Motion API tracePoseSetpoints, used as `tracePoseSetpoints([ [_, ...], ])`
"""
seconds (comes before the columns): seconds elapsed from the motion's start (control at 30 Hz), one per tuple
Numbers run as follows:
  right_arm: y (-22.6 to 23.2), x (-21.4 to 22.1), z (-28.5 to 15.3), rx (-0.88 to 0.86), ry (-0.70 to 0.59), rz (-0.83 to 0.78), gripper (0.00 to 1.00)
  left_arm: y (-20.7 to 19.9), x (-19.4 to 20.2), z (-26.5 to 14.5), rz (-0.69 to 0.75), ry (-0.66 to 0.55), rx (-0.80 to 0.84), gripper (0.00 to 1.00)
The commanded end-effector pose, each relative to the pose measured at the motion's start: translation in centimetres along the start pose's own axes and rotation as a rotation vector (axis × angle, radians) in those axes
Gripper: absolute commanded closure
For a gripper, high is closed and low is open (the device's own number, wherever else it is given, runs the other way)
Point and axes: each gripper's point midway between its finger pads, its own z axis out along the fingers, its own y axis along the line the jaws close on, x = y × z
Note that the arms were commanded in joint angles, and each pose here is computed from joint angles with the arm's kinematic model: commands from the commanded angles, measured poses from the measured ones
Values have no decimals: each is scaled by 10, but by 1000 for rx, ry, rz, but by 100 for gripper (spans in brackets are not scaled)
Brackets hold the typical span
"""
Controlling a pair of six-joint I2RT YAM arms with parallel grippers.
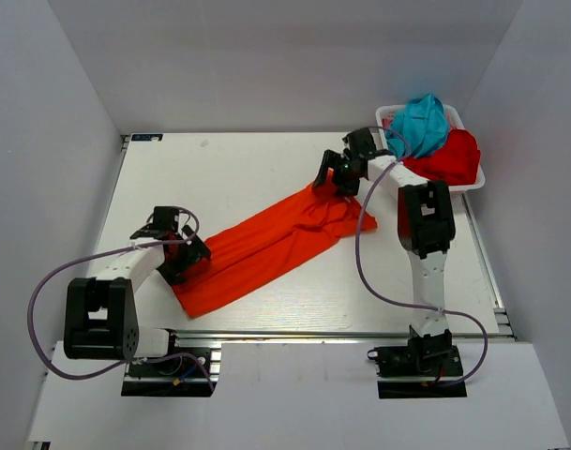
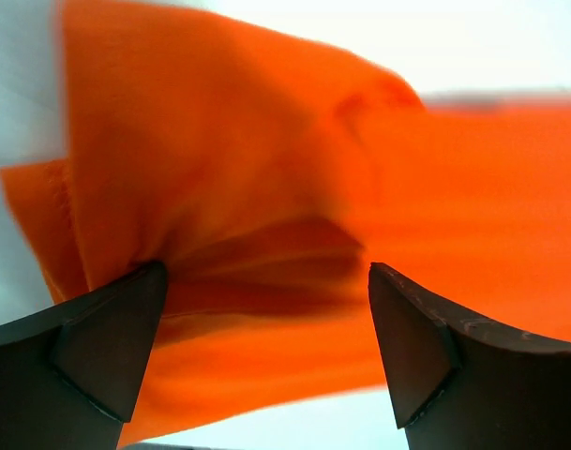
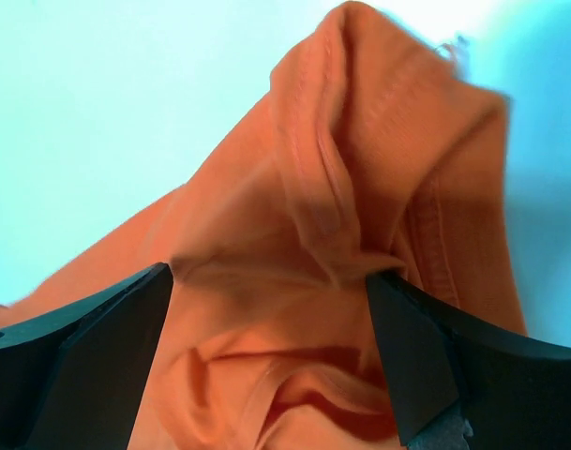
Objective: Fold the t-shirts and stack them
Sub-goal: Rotate the tshirt 90 degrees
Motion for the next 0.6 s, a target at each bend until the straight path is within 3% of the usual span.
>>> tracePoseSetpoints([
  [0.0,-24,-16,40,7,29,25,10,1,83,3,-2,344,91,1],
  [0.07,-28,-14,62,-33,67,50,10,6,86,-7,56,377,59,1],
  [0.1,-8,-44,57,-89,1,30,10,7,87,-12,101,386,71,1],
  [0.17,1,-57,69,-153,-40,12,10,4,99,-22,153,433,110,1],
  [0.4,24,-114,37,-170,-255,-187,10,14,153,-53,273,603,277,1],
  [0.57,56,-152,-29,-97,-406,-340,10,-13,131,-90,421,476,407,1],
])
